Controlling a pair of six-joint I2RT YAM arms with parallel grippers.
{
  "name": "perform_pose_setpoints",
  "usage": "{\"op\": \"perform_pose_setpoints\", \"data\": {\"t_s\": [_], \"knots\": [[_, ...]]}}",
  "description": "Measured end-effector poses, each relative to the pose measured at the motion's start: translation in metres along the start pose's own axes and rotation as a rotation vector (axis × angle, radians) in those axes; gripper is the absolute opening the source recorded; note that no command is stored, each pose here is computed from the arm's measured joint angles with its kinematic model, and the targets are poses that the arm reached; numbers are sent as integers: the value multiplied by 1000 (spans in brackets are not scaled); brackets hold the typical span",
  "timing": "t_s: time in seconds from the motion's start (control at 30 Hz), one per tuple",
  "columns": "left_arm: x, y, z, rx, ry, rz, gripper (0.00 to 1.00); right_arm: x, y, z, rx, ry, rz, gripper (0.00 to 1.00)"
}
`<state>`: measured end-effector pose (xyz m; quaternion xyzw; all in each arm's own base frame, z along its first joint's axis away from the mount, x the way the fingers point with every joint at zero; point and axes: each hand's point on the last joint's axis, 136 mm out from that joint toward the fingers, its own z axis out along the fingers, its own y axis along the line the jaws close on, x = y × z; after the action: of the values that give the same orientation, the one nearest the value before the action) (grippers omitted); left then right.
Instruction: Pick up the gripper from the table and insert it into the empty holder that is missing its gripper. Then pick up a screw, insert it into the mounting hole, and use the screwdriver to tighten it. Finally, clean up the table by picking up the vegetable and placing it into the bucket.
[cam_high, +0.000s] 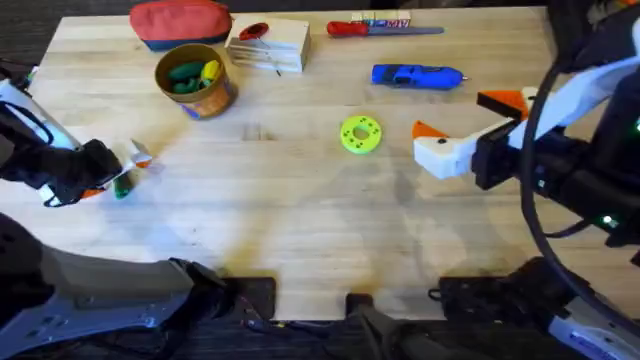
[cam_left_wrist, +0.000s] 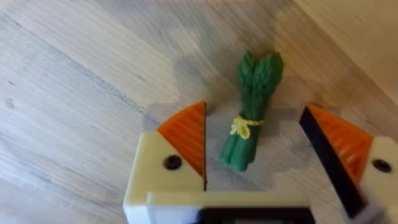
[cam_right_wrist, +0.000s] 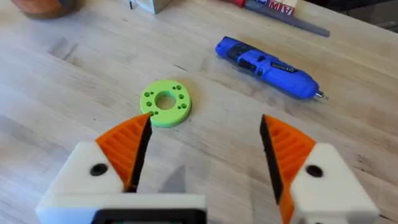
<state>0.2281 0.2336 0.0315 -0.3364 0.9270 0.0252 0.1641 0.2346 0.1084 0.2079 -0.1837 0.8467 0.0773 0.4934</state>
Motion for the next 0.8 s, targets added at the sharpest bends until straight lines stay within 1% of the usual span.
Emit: {"op": "perform_pose_setpoints", "data": {"t_s": [0.1, 0.13, 0.2, 0.3, 0.33, 0.37, 0.47, 0.5, 0.53, 0.57, 0.6, 0.8], "knots": [[0, 1, 0, -3, 0, -10, 933, 0, 0, 0, 0, 0, 0, 990], [0, 1, 0, -3, 0, -14, 884, 0, 0, 0, 0, 0, 0, 990], [0, 1, 0, -7, 0, -17, 730, 0, 0, 0, 0, 0, 0, 991], [-1, 1, 0, -6, -1, -24, 431, 0, 0, 0, 0, 0, 0, 991], [-1, 1, 0, -7, -3, -27, 354, 0, 0, 0, 0, 0, 0, 991], [-1, 1, 0, -7, -4, -24, 295, 0, 0, 0, 0, 0, 0, 991], [-2, 1, 0, -6, -8, -25, 199, 0, 0, 0, 0, 0, 0, 991], [-2, 1, 0, -3, -8, -25, 144, 0, 0, 0, 0, 0, 0, 991], [-3, 0, -1, 3, -11, -26, 50, 0, 0, 0, 0, 0, 0, 991], [-4, -1, -1, 5, -13, -25, 22, 0, 0, 0, 0, 0, 0, 991], [-4, -1, -1, 7, -13, -26, 18, 0, 0, 0, 0, 0, 0, 991], [-3, 0, -4, -1, -12, -27, 20, 0, 0, 0, 0, -1, 0, 992]]}}
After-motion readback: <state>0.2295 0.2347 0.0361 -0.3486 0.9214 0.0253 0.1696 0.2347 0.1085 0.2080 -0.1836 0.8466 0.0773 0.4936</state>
